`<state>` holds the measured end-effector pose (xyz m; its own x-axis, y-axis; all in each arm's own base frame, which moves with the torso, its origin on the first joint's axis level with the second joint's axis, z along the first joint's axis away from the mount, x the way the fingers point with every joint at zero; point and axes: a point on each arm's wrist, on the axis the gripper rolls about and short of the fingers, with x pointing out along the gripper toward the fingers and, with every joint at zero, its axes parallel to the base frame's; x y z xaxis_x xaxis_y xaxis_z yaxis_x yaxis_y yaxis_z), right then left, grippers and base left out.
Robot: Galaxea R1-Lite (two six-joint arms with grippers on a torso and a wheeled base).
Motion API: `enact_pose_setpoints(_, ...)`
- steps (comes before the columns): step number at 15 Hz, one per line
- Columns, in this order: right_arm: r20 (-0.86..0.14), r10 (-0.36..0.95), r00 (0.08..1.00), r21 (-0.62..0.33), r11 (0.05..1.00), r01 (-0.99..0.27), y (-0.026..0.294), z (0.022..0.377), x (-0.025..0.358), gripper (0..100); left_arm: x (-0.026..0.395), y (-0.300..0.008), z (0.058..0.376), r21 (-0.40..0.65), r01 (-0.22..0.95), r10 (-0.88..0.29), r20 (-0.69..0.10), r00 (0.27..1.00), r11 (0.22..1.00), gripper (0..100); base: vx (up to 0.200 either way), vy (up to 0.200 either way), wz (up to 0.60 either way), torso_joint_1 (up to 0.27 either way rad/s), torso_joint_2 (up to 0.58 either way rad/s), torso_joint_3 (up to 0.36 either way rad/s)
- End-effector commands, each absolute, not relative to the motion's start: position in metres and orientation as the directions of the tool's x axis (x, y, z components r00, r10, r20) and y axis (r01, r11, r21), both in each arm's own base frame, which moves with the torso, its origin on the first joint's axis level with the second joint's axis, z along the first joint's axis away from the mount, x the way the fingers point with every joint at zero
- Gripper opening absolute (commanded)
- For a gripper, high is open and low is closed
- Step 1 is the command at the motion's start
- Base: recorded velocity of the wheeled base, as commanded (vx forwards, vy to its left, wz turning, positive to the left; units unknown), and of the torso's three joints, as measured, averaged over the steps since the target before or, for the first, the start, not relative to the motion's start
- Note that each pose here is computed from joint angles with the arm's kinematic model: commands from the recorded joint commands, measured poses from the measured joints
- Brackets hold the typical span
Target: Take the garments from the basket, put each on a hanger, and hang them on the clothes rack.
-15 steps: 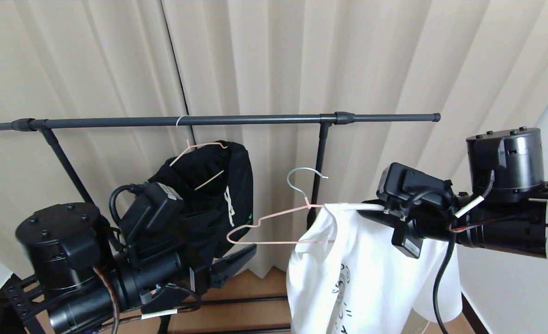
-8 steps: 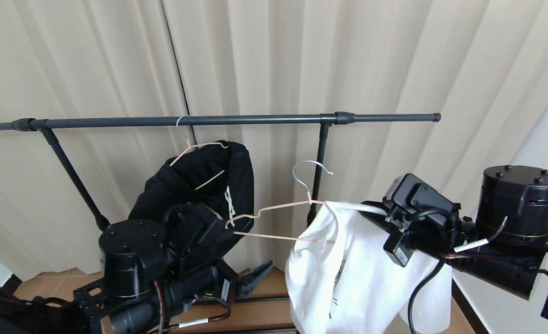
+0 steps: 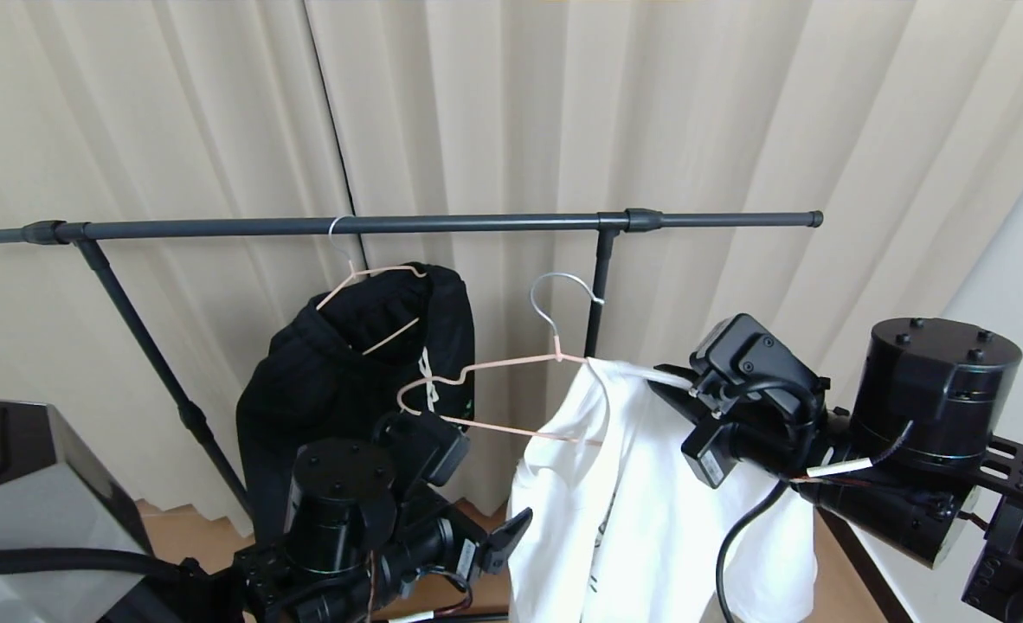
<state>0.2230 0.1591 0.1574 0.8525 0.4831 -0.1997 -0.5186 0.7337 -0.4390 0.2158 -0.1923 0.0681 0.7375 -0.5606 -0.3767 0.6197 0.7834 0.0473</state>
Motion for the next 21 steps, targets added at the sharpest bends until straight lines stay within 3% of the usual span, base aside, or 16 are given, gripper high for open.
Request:
enact_pose_setpoints(1,-0.203,0.492,0.846,-0.430,0.732,-0.529,0.163,0.155,0.222,0,0.220,-0.200,0.061,0.042,0.611,-0.551,-0.387,0.739,0.790,100,0.000,0.000,0.00,0.000,0.00,0.000)
enact_pose_setpoints(10,-0.153,0.516,0.843,-0.387,0.754,-0.531,0.171,0.168,0.213,0,0.238,-0.224,0.067,0.061,0.395,-0.361,-0.298,0.884,0.917,100,0.000,0.000,0.00,0.000,0.00,0.000)
enact_pose_setpoints(12,-0.144,0.522,0.841,-0.380,0.755,-0.534,0.172,0.171,0.211,0,0.245,-0.229,0.062,0.090,0.311,-0.275,-0.283,0.919,0.946,100,0.000,0.000,0.00,0.000,0.00,0.000)
enact_pose_setpoints(21,-0.094,0.526,0.845,-0.378,0.767,-0.519,0.165,0.185,0.203,0,0.253,-0.234,0.043,0.176,0.243,-0.205,-0.210,0.956,0.954,100,0.000,0.000,0.00,0.000,0.00,0.000)
